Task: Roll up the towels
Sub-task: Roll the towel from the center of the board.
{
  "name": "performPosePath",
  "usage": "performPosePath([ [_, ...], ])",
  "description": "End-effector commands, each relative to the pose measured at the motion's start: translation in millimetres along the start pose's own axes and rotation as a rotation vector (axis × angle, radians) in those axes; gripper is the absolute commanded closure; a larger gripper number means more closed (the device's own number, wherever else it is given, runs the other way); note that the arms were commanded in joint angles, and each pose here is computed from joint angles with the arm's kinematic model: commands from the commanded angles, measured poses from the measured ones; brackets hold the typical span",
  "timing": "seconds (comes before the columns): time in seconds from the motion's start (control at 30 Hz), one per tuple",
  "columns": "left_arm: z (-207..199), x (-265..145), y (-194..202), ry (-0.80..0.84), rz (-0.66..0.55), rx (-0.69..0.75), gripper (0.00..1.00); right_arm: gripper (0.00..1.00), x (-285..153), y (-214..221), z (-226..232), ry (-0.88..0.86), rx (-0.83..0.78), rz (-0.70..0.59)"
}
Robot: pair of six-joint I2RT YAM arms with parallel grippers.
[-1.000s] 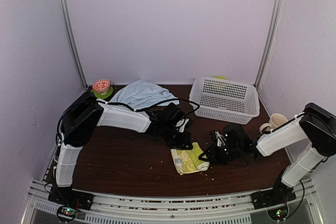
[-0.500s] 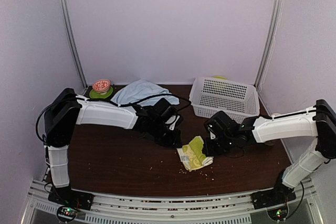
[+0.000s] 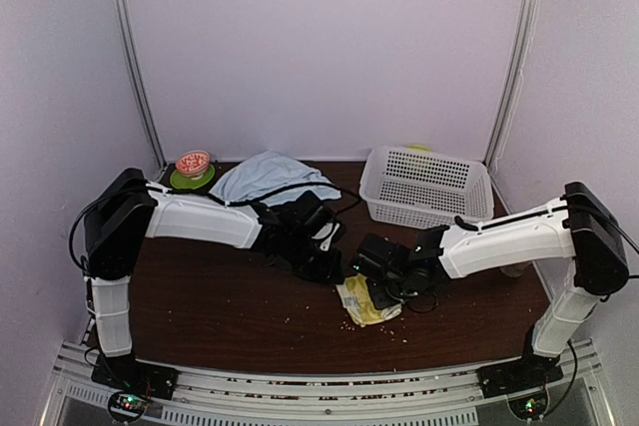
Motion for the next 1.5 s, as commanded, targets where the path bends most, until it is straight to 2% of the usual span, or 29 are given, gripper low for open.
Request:
performPosePath([
  [0.0,-1.7,4.7,-7.3,0.03,-0.026,0.01,0.91,1.0,-8.4,-3.4,-1.4,0.1,-0.014,-0.079],
  [0.6,9.8,30.9,1.7,0.023,0.029,-0.032,0.98,1.0,0.8,10.8,29.5,-0.014,-0.093,-0.097],
  [0.87,10.3,30.2,2.9,0.024,0.029,-0.034,1.0,0.84,-7.2,5.0,37.5,-0.074,-0.079,-0.123],
  [1.23,10.7,29.7,3.5,0.025,0.027,-0.036,1.0,0.71,-14.9,1.9,50.6,-0.191,-0.064,-0.135],
  [1.47,10.7,27.5,4.1,0.025,0.023,-0.036,1.0,0.66,-11.9,5.8,58.8,-0.262,-0.062,-0.121],
])
Point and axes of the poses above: each gripper's point midway between its finger pads, its own x axis out along the fingers, its own z axis along the line the jaws close on, y = z × x, the point moved 6 cm from there along -x, back along the fingers, and after that the axes turned 3 degrees about -x, right-handed, at the moved point
